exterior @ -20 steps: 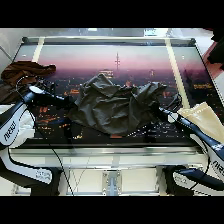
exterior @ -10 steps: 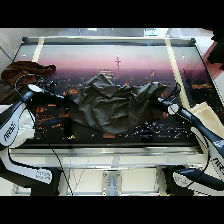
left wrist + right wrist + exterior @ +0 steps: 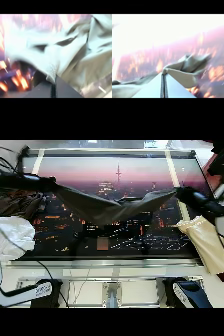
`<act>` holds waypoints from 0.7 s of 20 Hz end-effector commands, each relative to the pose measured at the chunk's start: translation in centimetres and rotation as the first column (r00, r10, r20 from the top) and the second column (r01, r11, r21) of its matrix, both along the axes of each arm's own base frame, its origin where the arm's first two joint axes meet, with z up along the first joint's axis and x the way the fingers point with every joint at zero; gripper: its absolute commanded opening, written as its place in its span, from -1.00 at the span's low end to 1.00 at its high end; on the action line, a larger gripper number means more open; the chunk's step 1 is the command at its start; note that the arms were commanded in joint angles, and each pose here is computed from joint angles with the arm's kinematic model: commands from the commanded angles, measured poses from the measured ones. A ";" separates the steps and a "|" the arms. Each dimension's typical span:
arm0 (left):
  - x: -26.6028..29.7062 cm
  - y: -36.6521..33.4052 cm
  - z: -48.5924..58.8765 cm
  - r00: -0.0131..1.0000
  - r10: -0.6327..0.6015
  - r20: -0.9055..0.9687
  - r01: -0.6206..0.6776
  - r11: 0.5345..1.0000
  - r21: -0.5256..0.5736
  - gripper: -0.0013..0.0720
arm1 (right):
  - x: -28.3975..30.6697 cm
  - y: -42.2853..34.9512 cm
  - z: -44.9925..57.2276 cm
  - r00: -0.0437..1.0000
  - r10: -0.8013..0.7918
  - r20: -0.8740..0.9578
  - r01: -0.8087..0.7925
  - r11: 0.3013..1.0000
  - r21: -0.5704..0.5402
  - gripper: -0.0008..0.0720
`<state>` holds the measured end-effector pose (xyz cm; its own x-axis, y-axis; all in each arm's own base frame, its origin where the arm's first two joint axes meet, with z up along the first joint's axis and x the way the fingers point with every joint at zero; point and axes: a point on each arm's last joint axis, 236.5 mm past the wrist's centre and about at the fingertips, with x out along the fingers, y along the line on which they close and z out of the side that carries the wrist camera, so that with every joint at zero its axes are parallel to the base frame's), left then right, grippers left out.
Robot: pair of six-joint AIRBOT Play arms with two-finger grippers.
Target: Fold the shirts.
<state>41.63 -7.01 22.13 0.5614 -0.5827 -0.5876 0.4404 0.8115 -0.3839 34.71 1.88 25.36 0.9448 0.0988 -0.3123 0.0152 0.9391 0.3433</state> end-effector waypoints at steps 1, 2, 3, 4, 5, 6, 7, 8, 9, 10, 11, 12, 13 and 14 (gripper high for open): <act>-5.7 0.7 13.6 0.931 0.065 0.360 -0.095 0.993 0.065 -0.93 | -10.6 -2.6 9.8 0.971 -0.087 0.222 0.115 0.987 -0.114 -0.89; -7.5 0.8 17.4 0.876 0.107 0.471 -0.153 0.986 0.060 -0.93 | -13.2 -2.9 12.3 0.951 -0.105 0.291 0.147 0.981 -0.128 -0.89; -9.2 1.1 20.8 0.811 0.146 0.567 -0.210 0.976 0.050 -0.93 | -15.9 -3.2 14.6 0.928 -0.122 0.352 0.182 0.973 -0.140 -0.89; -11.3 1.4 23.9 0.739 0.183 0.649 -0.265 0.964 0.029 -0.93 | -18.1 -3.5 16.5 0.906 -0.139 0.399 0.215 0.965 -0.152 -0.89; -13.1 1.6 26.2 0.679 0.212 0.703 -0.307 0.952 0.009 -0.93 | -19.7 -3.8 18.0 0.890 -0.150 0.431 0.239 0.958 -0.159 -0.89; -14.5 2.1 27.5 0.636 0.237 0.735 -0.351 0.936 0.002 -0.93 | -20.9 -4.1 19.3 0.875 -0.162 0.457 0.263 0.950 -0.166 -0.90; -15.4 2.7 27.9 0.620 0.266 0.738 -0.388 0.921 -0.006 -0.94 | -21.6 -4.1 20.3 0.861 -0.165 0.482 0.274 0.948 -0.165 -0.89; -15.7 3.3 27.2 0.635 0.286 0.717 -0.417 0.909 0.007 -0.93 | -21.8 -4.1 20.9 0.850 -0.162 0.502 0.276 0.948 -0.161 -0.89; -15.4 4.0 25.9 0.666 0.305 0.681 -0.440 0.898 0.029 -0.94 | -21.3 -4.0 21.1 0.848 -0.159 0.506 0.273 0.949 -0.159 -0.89; -14.8 4.6 23.9 0.716 0.323 0.619 -0.451 0.891 0.058 -0.94 | -20.2 -4.1 20.8 0.860 -0.157 0.486 0.264 0.951 -0.160 -0.89; -13.9 5.0 21.5 0.774 0.337 0.536 -0.448 0.890 0.087 -0.94 | -18.4 -4.0 20.2 0.879 -0.152 0.453 0.247 0.956 -0.159 -0.89; -12.9 5.2 18.9 0.832 0.335 0.442 -0.425 0.897 0.121 -0.94 | -16.0 -3.8 19.2 0.905 -0.136 0.404 0.214 0.964 -0.155 -0.89; -11.8 5.3 15.8 0.887 0.328 0.325 -0.393 0.907 0.155 -0.94 | -12.8 -3.3 17.4 0.936 -0.114 0.334 0.169 0.976 -0.139 -0.89; -10.7 5.6 12.9 0.923 0.319 0.217 -0.359 0.915 0.184 -0.94 | -9.2 -2.8 15.0 0.965 -0.081 0.251 0.116 0.985 -0.128 -0.89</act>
<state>29.91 -2.45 41.33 0.9259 -0.2054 -0.3170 0.2022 0.9784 -0.0432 19.92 -1.90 43.53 0.9937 -0.0989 0.0534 0.0881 0.9805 0.1755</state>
